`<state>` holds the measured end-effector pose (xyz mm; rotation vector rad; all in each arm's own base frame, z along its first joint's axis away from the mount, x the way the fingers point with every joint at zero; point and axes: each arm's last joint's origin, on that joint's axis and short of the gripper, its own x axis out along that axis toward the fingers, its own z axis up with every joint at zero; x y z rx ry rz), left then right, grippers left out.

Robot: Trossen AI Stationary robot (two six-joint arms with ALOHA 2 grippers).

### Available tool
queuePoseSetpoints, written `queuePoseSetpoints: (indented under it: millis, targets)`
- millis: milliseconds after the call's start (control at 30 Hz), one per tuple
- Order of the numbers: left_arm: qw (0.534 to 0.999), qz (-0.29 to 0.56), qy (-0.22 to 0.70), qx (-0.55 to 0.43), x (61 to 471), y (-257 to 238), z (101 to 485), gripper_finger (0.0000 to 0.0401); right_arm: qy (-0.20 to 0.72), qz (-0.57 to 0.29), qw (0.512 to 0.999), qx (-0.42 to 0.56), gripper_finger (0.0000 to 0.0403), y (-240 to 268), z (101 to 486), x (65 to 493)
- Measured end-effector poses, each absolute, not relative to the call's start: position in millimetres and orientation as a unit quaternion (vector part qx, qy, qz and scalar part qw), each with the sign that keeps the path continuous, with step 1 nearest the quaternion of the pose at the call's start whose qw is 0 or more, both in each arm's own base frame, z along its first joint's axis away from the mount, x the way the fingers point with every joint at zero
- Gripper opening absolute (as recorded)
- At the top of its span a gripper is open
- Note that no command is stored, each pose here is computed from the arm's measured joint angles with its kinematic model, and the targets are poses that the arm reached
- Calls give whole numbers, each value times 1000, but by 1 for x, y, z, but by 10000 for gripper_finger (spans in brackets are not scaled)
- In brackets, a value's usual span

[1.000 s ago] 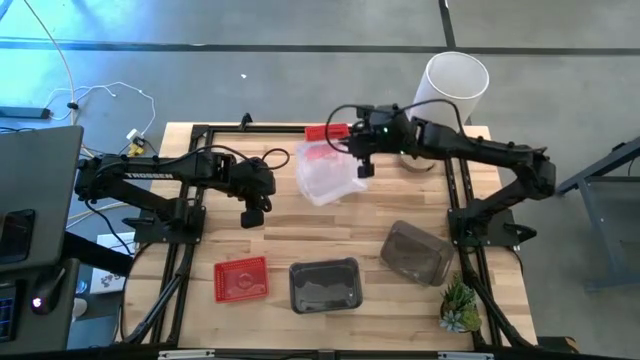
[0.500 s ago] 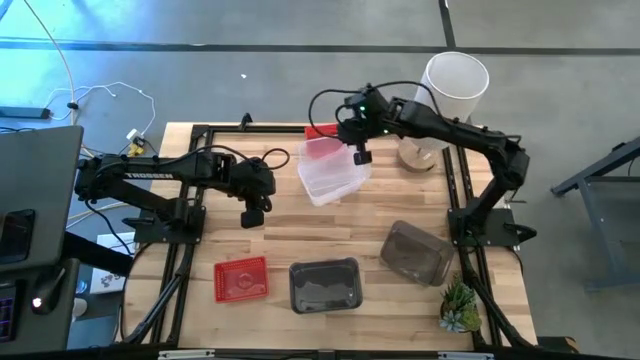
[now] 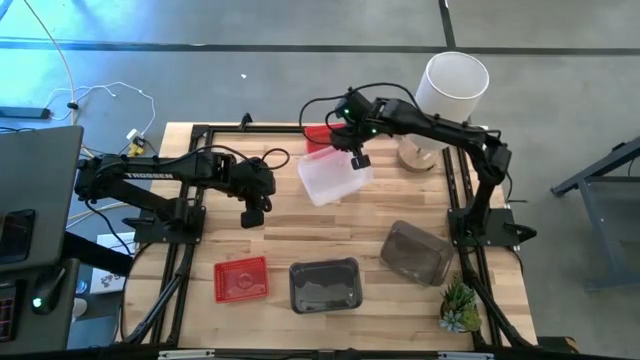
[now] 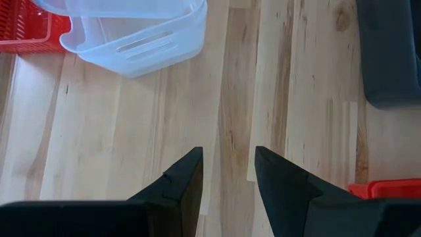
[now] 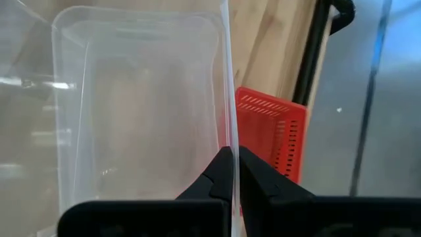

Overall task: Stack baskets by color
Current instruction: Stack the bottom transparent bin on top the transparent bin

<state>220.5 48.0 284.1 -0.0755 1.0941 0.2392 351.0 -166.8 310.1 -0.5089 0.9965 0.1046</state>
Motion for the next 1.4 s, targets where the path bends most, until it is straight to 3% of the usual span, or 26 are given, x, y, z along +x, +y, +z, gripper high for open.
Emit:
queuePoseSetpoints:
  millis: [333, 967, 1400]
  targets:
    - [847, 114, 519, -36, 220, 48, 284, 125, 492, 59, 854, -157, 0, -170, 288, 358]
    - [846, 113, 519, -36, 220, 48, 284, 125, 522, -8, 853, 10, 4, -171, 257, 373]
    - [843, 113, 525, -36, 219, 48, 283, 125, 543, -96, 834, 5, 144, -166, 270, 376]
